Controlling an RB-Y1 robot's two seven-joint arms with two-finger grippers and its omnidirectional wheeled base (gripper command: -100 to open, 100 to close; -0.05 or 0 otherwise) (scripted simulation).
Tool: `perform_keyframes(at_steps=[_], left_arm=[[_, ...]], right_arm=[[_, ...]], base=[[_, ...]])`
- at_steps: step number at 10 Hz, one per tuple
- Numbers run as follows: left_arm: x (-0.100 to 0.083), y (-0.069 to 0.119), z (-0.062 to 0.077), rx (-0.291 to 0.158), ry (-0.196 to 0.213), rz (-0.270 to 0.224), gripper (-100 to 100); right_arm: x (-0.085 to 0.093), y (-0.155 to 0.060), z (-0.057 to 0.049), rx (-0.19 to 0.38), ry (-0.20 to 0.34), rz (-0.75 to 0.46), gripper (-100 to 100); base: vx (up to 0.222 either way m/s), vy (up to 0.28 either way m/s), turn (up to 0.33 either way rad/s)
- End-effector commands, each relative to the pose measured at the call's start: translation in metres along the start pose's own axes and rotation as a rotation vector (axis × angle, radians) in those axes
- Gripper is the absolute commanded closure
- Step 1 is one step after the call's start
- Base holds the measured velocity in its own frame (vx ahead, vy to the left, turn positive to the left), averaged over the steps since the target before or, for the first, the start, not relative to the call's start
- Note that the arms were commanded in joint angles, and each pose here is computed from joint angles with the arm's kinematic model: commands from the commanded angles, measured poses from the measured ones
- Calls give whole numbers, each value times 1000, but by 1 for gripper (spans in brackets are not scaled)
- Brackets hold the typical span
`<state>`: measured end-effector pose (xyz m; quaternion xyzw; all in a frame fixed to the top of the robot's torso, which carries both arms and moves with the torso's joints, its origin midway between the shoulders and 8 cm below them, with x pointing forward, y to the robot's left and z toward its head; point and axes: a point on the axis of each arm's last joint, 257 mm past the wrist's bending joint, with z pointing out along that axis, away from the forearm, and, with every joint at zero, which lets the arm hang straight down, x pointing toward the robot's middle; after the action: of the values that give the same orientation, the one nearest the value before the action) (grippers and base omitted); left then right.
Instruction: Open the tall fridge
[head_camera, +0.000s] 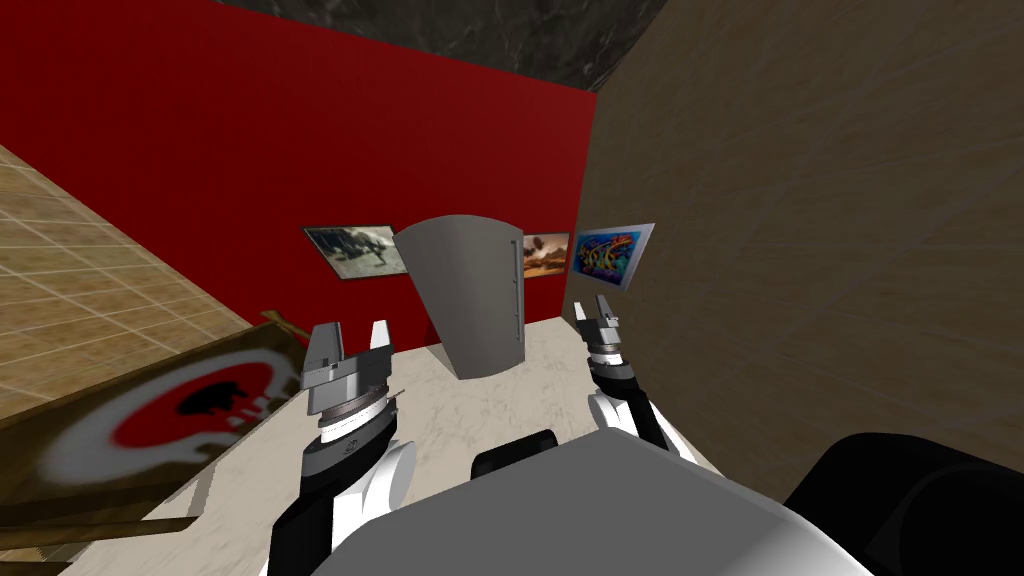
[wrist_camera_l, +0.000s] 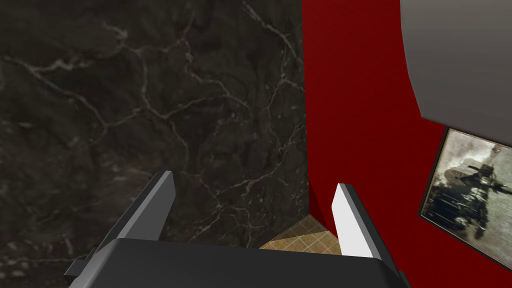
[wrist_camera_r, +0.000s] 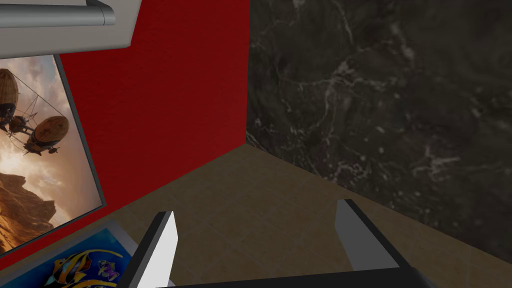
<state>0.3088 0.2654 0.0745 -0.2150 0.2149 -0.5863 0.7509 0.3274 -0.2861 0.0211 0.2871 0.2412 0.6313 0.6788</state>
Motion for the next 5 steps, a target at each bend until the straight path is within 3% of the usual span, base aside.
perform_keyframes(at_steps=[1, 5], left_arm=[[0, 0, 0, 0, 0, 0, 0], [0, 0, 0, 0, 0, 0, 0]], right_arm=[[0, 0, 0, 0, 0, 0, 0], [0, 0, 0, 0, 0, 0, 0]], base=[[0, 0, 0], [0, 0, 0]])
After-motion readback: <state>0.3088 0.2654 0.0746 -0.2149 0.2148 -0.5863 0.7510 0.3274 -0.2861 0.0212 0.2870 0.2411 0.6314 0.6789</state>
